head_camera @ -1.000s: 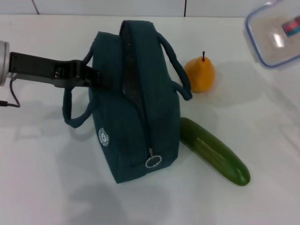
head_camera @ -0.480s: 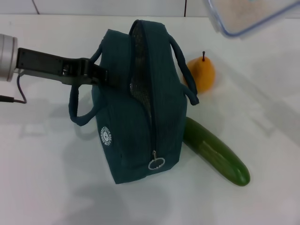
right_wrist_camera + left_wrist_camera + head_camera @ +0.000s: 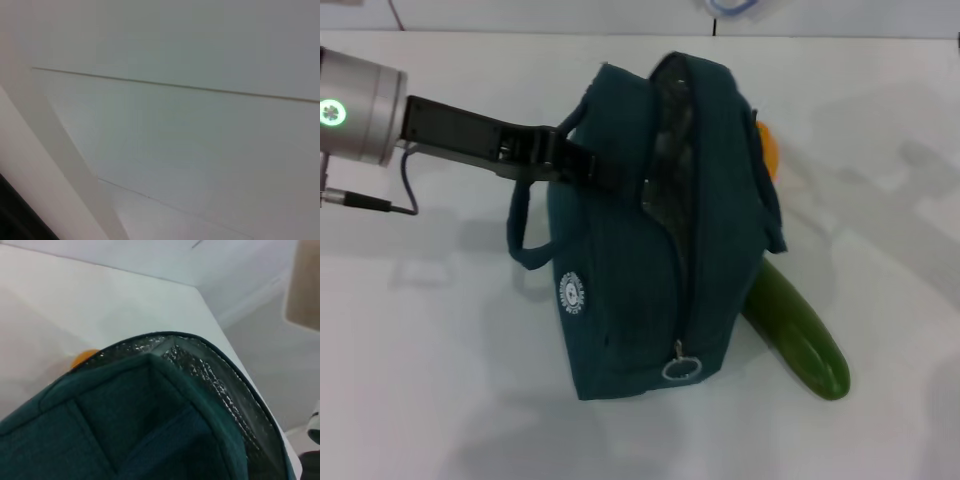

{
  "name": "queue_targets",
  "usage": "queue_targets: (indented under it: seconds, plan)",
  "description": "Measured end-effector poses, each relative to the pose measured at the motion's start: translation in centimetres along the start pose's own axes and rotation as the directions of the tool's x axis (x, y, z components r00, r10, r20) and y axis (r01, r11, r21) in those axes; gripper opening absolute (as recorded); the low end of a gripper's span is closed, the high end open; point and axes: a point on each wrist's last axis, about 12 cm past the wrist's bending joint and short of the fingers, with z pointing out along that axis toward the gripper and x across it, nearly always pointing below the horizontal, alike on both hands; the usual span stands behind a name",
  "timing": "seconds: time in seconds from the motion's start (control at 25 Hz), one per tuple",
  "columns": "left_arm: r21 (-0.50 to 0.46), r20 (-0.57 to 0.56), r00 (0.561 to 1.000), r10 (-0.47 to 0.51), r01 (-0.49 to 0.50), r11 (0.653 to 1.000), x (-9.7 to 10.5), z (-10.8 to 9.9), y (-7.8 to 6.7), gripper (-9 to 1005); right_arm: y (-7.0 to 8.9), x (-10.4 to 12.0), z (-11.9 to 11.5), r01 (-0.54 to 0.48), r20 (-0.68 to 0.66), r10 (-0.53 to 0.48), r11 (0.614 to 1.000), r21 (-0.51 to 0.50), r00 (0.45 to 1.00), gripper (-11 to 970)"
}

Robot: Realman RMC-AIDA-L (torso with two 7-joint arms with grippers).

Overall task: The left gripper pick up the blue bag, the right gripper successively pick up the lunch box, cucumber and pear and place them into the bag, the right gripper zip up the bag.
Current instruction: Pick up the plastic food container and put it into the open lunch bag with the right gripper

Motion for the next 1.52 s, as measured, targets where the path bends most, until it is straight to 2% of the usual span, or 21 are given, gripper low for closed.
queue_targets:
  seconds: [0.28, 0.56, 1.04, 1.52]
  plan:
    - [-0.001, 0.003, 1.0, 0.007, -0.007, 1.0, -0.2, 0.2, -0.1, 33, -1.1, 0.9, 1.0, 0.005, -0.054, -0.001, 0.998, 0.068, 0.999, 104]
    - [-0.011, 0.022, 1.0, 0.005, -0.005, 1.0, -0.2, 0.0, 0.2, 33, -2.6, 1.8, 0.0, 0.038, -0.099, -0.018, 0.979, 0.198, 0.995, 105]
    - [-0.032, 0.041, 0.999, -0.006, 0.007, 0.999, -0.2, -0.2, 0.7, 33, -4.0, 2.5, -1.4, 0.079, -0.158, -0.029, 0.946, 0.315, 0.987, 107]
    - [-0.037, 0.046, 0.999, -0.009, 0.011, 0.999, -0.2, -0.1, 1.0, 33, -4.5, 3.5, 0.6, 0.153, -0.308, -0.05, 0.935, 0.319, 0.95, 109]
